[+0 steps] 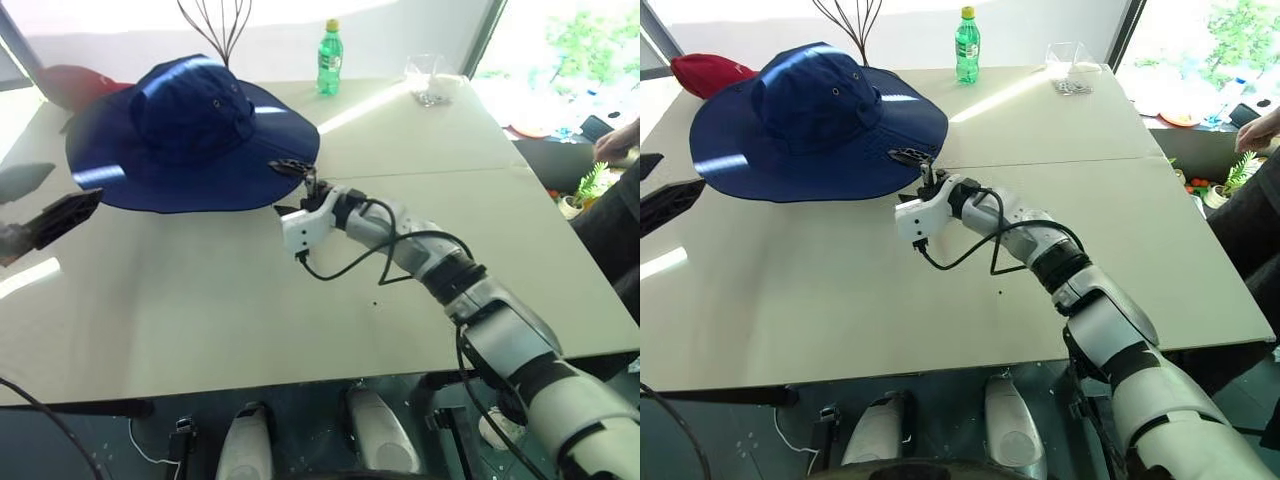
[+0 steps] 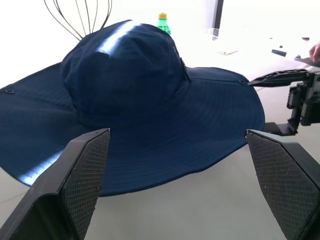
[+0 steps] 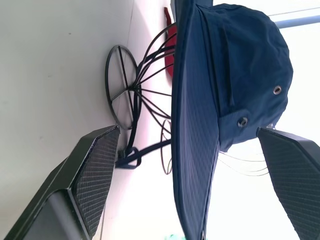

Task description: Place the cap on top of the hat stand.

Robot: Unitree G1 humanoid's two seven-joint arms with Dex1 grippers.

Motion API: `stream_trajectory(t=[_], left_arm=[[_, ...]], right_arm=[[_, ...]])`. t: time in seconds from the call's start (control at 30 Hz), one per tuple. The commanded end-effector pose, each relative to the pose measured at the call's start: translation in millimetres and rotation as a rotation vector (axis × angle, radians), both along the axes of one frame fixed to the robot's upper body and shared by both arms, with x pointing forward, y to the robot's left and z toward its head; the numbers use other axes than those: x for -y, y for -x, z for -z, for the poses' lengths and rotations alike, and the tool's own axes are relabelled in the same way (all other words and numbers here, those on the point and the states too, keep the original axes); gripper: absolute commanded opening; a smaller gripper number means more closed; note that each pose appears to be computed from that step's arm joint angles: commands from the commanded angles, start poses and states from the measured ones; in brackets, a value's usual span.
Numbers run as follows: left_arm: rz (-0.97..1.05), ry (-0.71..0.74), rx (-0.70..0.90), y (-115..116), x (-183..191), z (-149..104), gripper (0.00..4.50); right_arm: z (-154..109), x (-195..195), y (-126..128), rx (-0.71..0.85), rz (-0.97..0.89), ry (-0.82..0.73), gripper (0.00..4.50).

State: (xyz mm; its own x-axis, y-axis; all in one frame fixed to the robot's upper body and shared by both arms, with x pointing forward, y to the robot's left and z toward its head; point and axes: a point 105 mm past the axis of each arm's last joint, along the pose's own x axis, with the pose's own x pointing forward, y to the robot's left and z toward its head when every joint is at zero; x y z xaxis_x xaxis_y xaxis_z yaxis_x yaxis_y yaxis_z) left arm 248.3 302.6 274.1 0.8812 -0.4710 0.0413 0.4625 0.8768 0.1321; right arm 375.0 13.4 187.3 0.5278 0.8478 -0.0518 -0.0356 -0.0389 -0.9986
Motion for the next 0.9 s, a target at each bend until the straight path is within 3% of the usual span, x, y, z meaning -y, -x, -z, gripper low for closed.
stream_trajectory(t=[0.03,0.17,0.4,0.5,0.63,0.9], left_arm=[[0.005,-0.028,0.030,-1,-1,-8,4.50],[-0.012,-0.041,0.025,0,-9,-10,4.50],[-0.054,-0.076,0.008,11,-24,-11,4.50],[-0.067,-0.082,0.003,18,-29,-10,4.50],[-0.085,-0.086,-0.006,29,-33,-6,4.50],[-0.105,-0.097,0.002,35,-32,-3,4.50]], right_arm=[[-18,19,13,-0.037,-0.003,-0.027,4.46],[-53,62,21,-0.190,0.046,-0.163,4.46],[-90,151,45,-0.947,0.086,-0.441,4.46],[-95,186,56,-1.178,0.122,-0.473,4.46],[-103,212,67,-1.330,0.114,-0.493,4.46],[-97,215,53,-1.300,0.148,-0.499,4.46]])
